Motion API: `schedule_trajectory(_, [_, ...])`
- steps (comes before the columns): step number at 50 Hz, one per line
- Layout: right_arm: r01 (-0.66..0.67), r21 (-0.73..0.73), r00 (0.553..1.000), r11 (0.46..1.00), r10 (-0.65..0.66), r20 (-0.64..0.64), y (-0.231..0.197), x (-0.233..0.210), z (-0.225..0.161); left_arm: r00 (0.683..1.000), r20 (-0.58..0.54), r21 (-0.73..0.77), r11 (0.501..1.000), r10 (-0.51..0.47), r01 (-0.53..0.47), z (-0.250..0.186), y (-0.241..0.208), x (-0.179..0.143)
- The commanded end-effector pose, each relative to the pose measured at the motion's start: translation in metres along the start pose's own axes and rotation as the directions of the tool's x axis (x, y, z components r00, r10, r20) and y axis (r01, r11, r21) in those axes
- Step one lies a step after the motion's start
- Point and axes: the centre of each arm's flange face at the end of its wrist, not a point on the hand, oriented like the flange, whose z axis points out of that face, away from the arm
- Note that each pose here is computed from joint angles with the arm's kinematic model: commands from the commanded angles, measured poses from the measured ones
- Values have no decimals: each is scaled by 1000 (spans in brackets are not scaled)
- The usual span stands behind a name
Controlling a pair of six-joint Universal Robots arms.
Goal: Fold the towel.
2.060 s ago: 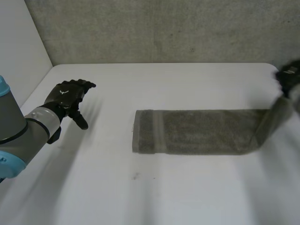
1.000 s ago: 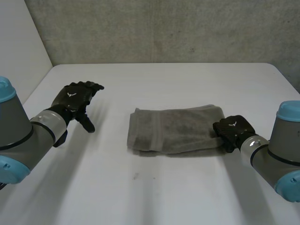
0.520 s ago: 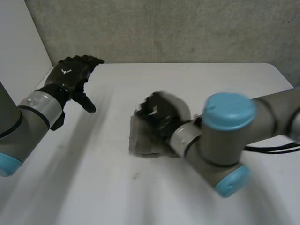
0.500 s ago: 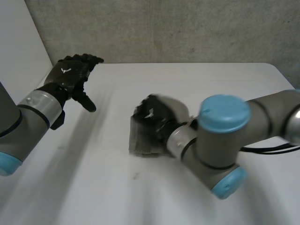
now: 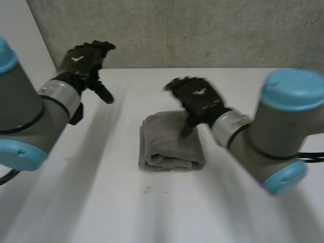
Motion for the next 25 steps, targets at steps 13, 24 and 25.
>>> schedule_trajectory(13, [-204, -178, 974, 963, 181, -139, 39, 50, 0, 978, -206, -258, 963, 19, -73, 0, 115, 94])
schedule_trajectory(24, [-183, -284, 983, 941, 172, -64, 83, 24, 23, 976, -165, -316, 930, 141, -188, -3, 143, 77])
schedule_trajectory(25, [-157, -299, 988, 941, 150, -46, 89, 19, 25, 975, -155, -321, 925, 159, -202, -5, 143, 73])
